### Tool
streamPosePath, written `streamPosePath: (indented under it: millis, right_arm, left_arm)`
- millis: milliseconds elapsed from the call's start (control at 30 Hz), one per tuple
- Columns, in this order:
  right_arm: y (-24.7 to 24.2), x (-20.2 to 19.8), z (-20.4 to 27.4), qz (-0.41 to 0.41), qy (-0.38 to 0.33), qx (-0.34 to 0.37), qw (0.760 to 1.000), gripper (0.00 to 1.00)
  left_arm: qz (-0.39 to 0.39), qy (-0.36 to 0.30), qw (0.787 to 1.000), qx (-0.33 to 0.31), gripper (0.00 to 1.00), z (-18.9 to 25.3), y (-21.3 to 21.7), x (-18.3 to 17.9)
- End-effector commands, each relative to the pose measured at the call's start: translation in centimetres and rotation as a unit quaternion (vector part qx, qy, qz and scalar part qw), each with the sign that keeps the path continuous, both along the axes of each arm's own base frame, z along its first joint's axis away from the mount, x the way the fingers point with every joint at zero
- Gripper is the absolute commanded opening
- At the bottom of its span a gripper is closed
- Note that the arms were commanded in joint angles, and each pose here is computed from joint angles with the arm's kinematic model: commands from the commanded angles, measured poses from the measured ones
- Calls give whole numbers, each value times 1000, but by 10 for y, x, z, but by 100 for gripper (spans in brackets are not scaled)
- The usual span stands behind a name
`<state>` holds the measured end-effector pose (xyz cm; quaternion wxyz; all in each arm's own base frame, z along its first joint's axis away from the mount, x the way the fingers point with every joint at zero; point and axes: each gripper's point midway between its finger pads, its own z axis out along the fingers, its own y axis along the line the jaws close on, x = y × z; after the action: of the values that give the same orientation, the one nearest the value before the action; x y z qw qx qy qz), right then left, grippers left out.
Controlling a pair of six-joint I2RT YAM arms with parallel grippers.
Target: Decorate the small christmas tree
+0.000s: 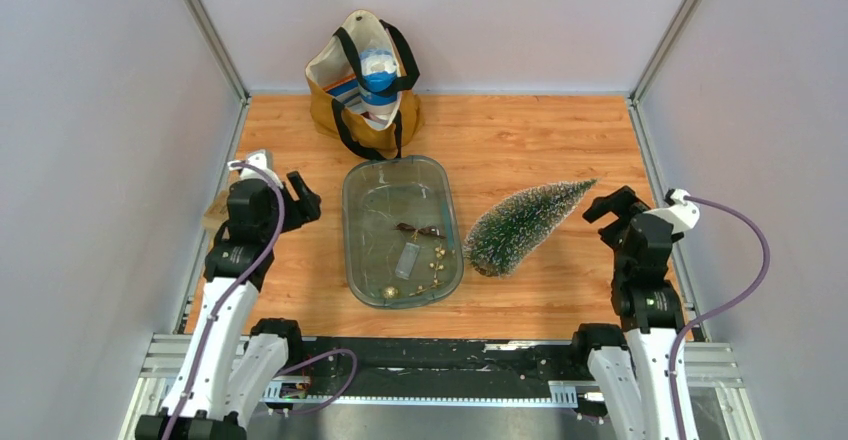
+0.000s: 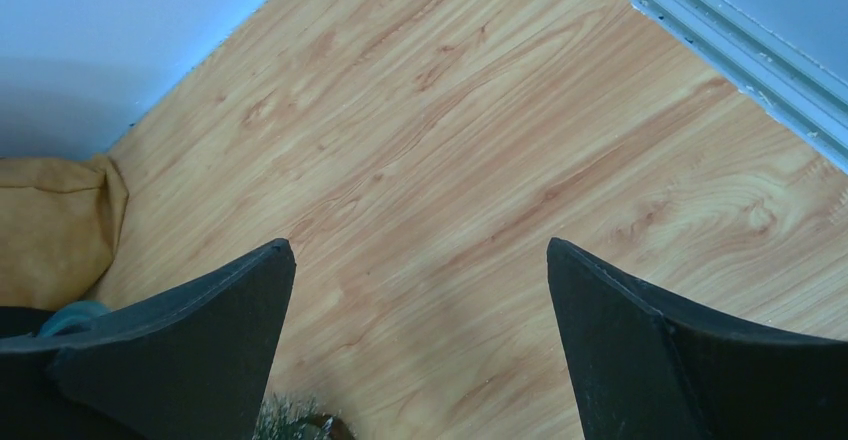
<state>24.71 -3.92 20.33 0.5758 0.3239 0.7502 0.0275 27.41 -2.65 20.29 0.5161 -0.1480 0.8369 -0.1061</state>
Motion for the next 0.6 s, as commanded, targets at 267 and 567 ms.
streamPosePath:
  millis: [267, 567]
  right_arm:
    - [17, -8, -24, 39, 56, 31, 997, 100]
    - [24, 2, -46, 55, 80, 41, 994, 100]
  left_arm:
    - [-123, 165, 978, -26, 74, -102, -62, -32]
    - [-110, 188, 976, -13, 33, -123, -60, -24]
